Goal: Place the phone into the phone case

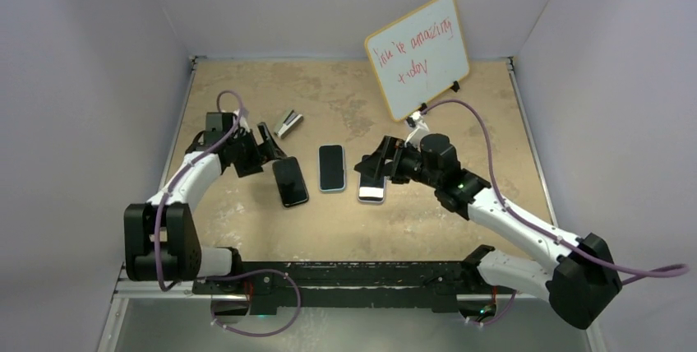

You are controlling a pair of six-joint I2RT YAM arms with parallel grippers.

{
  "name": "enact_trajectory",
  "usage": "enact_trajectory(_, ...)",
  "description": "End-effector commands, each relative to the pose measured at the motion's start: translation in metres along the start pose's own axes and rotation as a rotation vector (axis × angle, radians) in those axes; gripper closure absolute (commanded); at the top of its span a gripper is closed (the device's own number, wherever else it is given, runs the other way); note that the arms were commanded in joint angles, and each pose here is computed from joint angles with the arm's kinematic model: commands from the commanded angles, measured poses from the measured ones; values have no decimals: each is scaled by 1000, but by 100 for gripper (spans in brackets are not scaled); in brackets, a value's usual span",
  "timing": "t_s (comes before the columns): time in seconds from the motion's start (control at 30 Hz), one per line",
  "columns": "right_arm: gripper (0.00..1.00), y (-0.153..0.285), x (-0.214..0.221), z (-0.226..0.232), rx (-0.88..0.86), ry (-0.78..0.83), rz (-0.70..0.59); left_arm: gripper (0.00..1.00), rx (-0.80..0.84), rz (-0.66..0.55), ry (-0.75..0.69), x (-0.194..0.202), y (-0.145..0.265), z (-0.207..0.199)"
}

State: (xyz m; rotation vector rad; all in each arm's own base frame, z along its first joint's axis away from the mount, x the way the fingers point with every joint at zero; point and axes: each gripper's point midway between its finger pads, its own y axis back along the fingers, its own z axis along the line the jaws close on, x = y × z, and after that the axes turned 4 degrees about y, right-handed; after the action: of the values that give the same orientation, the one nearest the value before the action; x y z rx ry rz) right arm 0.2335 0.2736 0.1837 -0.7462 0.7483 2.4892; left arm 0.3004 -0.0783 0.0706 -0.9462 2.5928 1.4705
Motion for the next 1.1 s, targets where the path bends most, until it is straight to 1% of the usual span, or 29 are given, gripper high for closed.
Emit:
enact_trajectory(0.0, 1, 19, -19, -22, 185, 16, -87, 11, 124, -99, -196, -20, 39, -53)
enact_trajectory(0.13, 1, 37, -28, -40, 324, -39, -153, 10, 292, -196, -341, -15, 73, -113)
enact_trajectory(0.2, 1, 46, -32, -46, 375, -42, -175, 9, 399, -221, -371, -9, 90, -138)
enact_trajectory(0.27, 1, 57, -39, -49, 427, -37, -198, 9, 494, -232, -397, -4, 106, -155)
enact_trajectory(0.33, 1, 68, -48, -48, 461, -31, -231, 9, 545, -271, -425, -4, 121, -165)
enact_trajectory(0.47, 1, 89, -70, -34, 462, 9, -307, 8, 535, -355, -460, -9, 142, -167)
enact_trajectory(0.6, 1, 112, -90, -20, 448, 40, -396, 7, 536, -375, -490, -6, 156, -168)
enact_trajectory(0.7, 1, 124, -98, -11, 428, 49, -439, 7, 506, -400, -479, -5, 161, -161)
enact_trajectory(0.9, 1, 127, -97, -5, 389, 39, -449, 7, 466, -454, -464, -8, 165, -153)
enact_trajectory(1.07, 1, 116, -89, -4, 358, 14, -416, 7, 444, -481, -467, -13, 170, -151)
